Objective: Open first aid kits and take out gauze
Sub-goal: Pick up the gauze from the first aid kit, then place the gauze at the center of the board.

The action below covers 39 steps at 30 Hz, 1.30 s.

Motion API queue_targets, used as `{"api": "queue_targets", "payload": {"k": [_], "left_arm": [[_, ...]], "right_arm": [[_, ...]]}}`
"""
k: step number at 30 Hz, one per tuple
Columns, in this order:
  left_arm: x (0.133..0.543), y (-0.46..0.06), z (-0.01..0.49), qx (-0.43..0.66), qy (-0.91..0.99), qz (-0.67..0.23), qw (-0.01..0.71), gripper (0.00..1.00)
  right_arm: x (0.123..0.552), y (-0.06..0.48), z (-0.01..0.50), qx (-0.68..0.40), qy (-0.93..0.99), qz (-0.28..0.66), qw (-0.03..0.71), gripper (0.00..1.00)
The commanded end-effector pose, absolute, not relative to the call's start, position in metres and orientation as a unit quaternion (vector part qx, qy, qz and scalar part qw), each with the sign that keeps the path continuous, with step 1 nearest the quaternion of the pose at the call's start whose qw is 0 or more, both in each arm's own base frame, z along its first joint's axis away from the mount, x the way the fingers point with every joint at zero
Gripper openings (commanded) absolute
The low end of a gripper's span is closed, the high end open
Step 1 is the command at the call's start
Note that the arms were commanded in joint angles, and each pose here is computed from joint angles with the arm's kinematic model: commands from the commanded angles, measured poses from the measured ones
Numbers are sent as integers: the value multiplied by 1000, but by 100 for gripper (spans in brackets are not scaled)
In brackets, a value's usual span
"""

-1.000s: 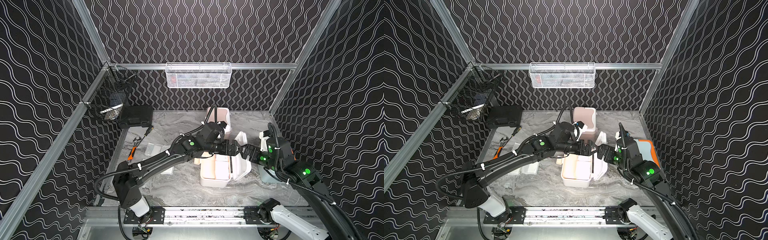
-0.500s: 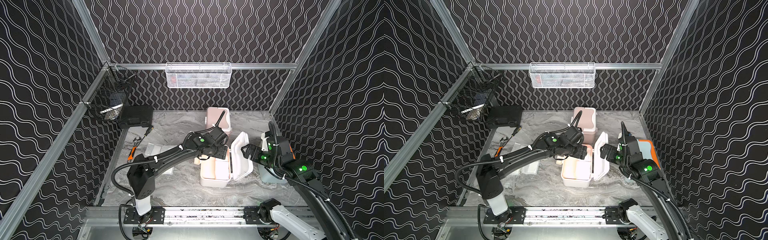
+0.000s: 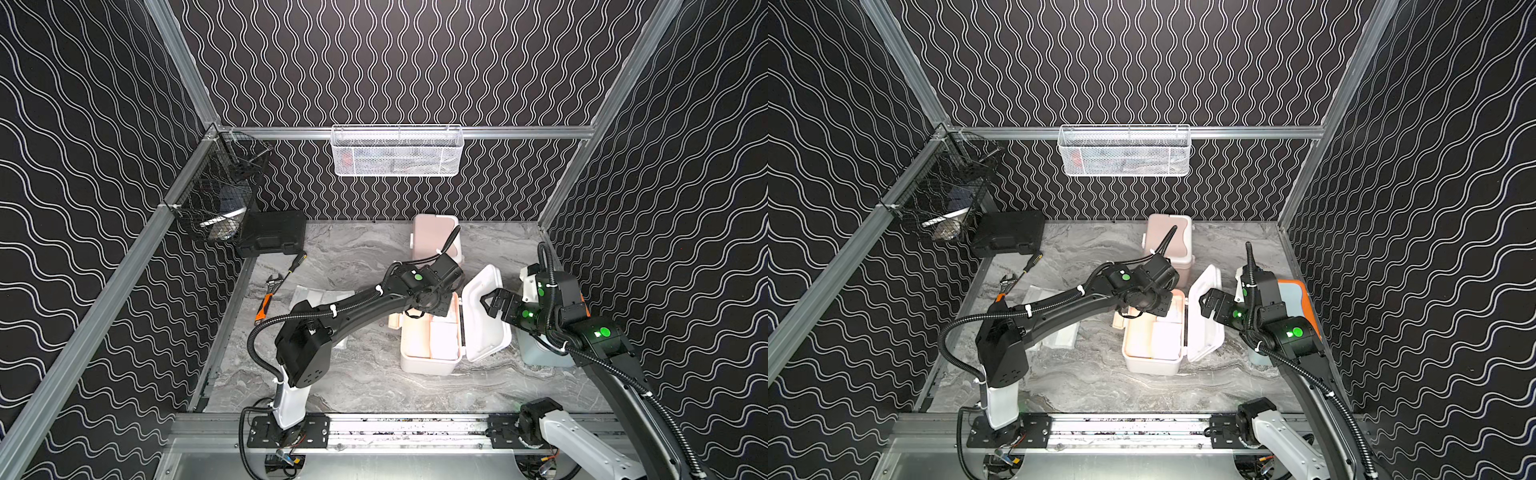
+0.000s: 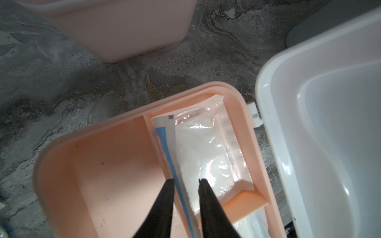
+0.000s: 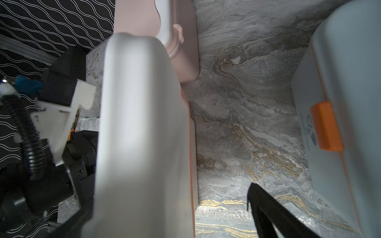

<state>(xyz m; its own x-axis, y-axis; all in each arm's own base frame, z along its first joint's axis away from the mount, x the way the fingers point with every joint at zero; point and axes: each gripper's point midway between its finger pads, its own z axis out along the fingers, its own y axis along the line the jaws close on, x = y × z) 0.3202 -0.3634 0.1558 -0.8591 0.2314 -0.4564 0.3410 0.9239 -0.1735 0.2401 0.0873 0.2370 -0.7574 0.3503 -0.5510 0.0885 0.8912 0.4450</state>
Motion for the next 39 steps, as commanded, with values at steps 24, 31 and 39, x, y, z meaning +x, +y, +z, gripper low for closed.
{"api": "queue_targets", "payload": {"k": [24, 31, 39], "left_arm": [[317, -286, 276, 90, 919, -260, 281, 0], [323, -193, 279, 28, 926, -238, 291, 0], [339, -143, 228, -25, 941, -220, 257, 0]], "right_arm": [[240, 92, 237, 108, 915, 219, 322, 100], [238, 93, 237, 106, 913, 225, 323, 100], [239, 92, 233, 105, 915, 221, 321, 100]]}}
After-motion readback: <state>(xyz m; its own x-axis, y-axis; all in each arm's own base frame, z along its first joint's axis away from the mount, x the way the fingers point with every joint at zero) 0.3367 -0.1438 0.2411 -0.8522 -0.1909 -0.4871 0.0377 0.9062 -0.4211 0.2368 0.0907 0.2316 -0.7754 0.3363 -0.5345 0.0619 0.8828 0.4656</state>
